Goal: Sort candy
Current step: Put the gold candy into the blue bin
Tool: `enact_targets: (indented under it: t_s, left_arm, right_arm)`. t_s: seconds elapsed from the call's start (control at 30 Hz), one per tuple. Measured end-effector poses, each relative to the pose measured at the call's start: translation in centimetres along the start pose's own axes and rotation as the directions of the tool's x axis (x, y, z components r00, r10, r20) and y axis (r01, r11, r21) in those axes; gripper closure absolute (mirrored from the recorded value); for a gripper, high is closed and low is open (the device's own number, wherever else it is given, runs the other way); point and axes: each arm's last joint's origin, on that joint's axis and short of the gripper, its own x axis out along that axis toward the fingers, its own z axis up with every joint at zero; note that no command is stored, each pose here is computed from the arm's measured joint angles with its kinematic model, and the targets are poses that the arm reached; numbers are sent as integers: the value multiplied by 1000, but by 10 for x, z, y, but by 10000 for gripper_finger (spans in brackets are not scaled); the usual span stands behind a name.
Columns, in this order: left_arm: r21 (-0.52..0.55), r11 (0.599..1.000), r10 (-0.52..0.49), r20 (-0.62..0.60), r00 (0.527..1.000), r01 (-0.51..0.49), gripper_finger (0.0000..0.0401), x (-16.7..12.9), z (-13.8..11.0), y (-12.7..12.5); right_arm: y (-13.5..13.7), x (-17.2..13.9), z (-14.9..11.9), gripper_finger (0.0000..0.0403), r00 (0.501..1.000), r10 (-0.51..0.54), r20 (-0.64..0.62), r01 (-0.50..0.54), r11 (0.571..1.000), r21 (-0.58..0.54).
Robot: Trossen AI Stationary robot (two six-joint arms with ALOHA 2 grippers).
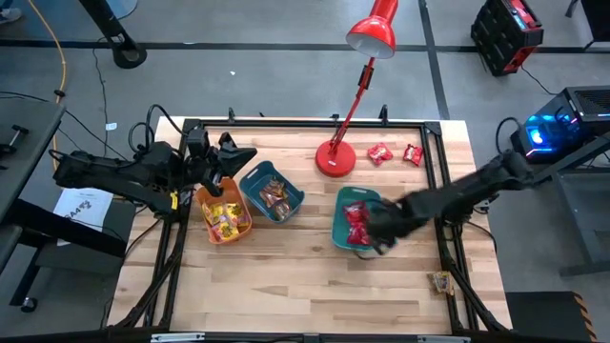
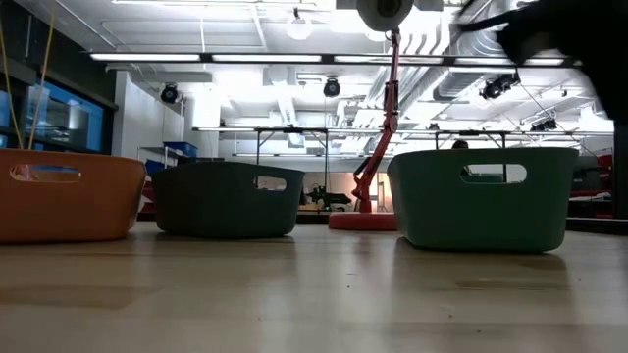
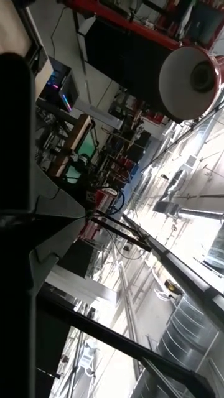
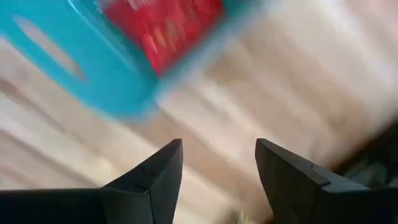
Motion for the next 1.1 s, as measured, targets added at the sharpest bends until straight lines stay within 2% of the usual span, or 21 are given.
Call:
enact_targets:
  t_s: [0.13,0.3,0.43,0.63,0.73,0.83,0.9,0.97,1.0,1.1]
  left_arm:
    - [-1,1000,-1,3,1000,1,401,0,0,0]
    - [15,1000,0,2,1000,0,401,0,0,0]
    - [36,999,3,-2,1000,-3,401,0,0,0]
    - [45,999,20,-25,999,-19,401,0,-3,1]
    - [51,998,28,-38,999,-26,401,0,-4,2]
    - [51,998,29,-38,999,-27,401,0,-4,2]
    - [51,998,30,-38,999,-28,401,0,-4,2]
    - [52,998,42,-32,999,-40,401,0,-4,3]
    - [51,998,47,-29,998,-45,401,0,-4,3]
    - [50,998,47,-25,999,-46,401,0,-3,3]
  right_arm:
    - [-11,14,-48,206,990,5,-141,12,993,115]
    - [-17,46,-84,206,943,-15,-334,70,986,153]
    - [-21,77,-96,206,906,-22,-422,93,985,148]
    - [-37,114,-105,206,863,-136,-486,205,974,92]
    - [-39,126,-105,208,859,-130,-495,185,981,63]
    - [-38,131,-106,240,858,-113,-502,150,988,33]
    - [-35,131,-106,291,859,-115,-499,136,991,6]
    - [-32,127,-105,362,876,-106,-470,120,993,0]
    - [-28,123,-104,381,893,-82,-443,92,996,0]
    - [-11,100,-92,387,926,27,-378,-25,1000,10]
